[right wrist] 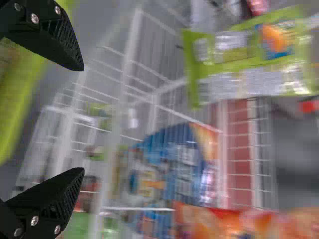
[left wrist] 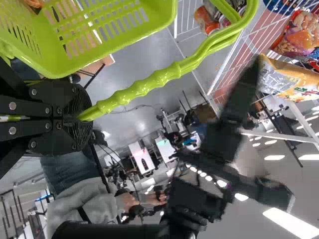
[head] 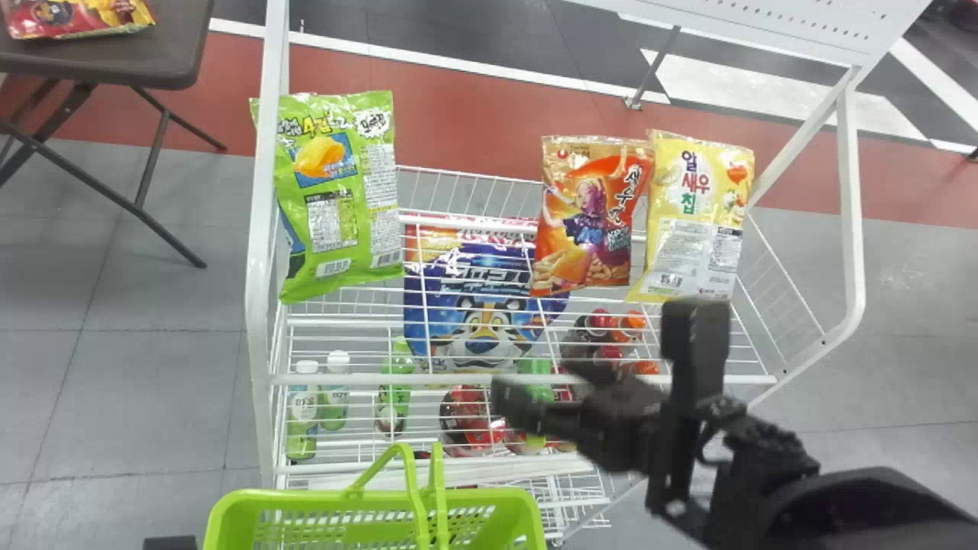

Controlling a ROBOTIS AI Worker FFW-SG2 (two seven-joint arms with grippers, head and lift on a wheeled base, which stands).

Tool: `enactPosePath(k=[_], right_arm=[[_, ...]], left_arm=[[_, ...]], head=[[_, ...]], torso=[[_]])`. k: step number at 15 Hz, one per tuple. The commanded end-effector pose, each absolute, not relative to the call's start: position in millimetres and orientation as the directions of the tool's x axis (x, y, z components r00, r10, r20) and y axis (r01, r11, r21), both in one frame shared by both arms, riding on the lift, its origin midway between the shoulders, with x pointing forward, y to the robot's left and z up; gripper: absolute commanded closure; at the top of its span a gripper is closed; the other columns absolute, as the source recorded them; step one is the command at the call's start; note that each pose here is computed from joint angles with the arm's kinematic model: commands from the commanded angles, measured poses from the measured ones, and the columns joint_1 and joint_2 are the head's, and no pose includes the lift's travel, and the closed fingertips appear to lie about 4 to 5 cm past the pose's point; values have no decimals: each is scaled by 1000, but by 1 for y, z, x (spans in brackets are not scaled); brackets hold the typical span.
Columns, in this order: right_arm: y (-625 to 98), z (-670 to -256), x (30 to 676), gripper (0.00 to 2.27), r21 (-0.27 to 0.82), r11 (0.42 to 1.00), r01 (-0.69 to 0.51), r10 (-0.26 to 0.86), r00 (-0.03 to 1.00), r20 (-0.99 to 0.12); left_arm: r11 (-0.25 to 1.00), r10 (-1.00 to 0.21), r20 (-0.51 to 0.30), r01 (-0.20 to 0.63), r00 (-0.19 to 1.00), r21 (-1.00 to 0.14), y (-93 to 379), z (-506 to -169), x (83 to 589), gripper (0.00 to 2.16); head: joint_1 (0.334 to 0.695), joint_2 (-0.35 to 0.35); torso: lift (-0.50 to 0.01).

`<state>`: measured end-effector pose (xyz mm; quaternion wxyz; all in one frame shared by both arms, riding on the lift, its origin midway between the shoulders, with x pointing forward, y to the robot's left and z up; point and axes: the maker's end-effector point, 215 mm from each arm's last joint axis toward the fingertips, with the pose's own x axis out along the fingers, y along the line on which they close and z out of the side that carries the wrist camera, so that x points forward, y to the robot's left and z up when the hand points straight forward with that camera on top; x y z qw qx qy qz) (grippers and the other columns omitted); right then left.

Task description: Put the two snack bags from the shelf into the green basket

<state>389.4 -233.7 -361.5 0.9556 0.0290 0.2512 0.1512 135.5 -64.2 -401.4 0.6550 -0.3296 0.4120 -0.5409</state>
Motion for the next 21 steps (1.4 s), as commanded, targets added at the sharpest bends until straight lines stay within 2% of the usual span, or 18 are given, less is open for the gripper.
enactPosePath(k=[1, 4, 7, 14, 21], right_arm=[[-252, -309, 430, 90, 68, 960, -270, 279, 925, -260], [-288, -284, 457, 90, 21, 975, -221, 221, 966, -130], [-330, -287, 479, 93, -2, 986, -167, 167, 985, -54], [-380, -332, 513, 113, -21, 994, -106, 104, 992, -73], [-376, -356, 553, 113, -56, 991, -121, 115, 989, -95]], left_arm=[[198, -980, -184, 435, 74, -879, -64, -402, 135, 2111], [198, -980, -185, 435, 73, -878, -64, -402, 134, 2111], [198, -980, -185, 432, 71, -880, -64, -403, 134, 2108], [210, -977, -198, 428, 74, -879, -64, -409, 137, 2084], [204, -979, -191, 428, 74, -880, -63, -408, 137, 2094]], head=[[695, -350], [695, -350], [695, -350], [695, -350], [695, -350]], torso=[[-4], [-4], [-4], [-4], [-4]])
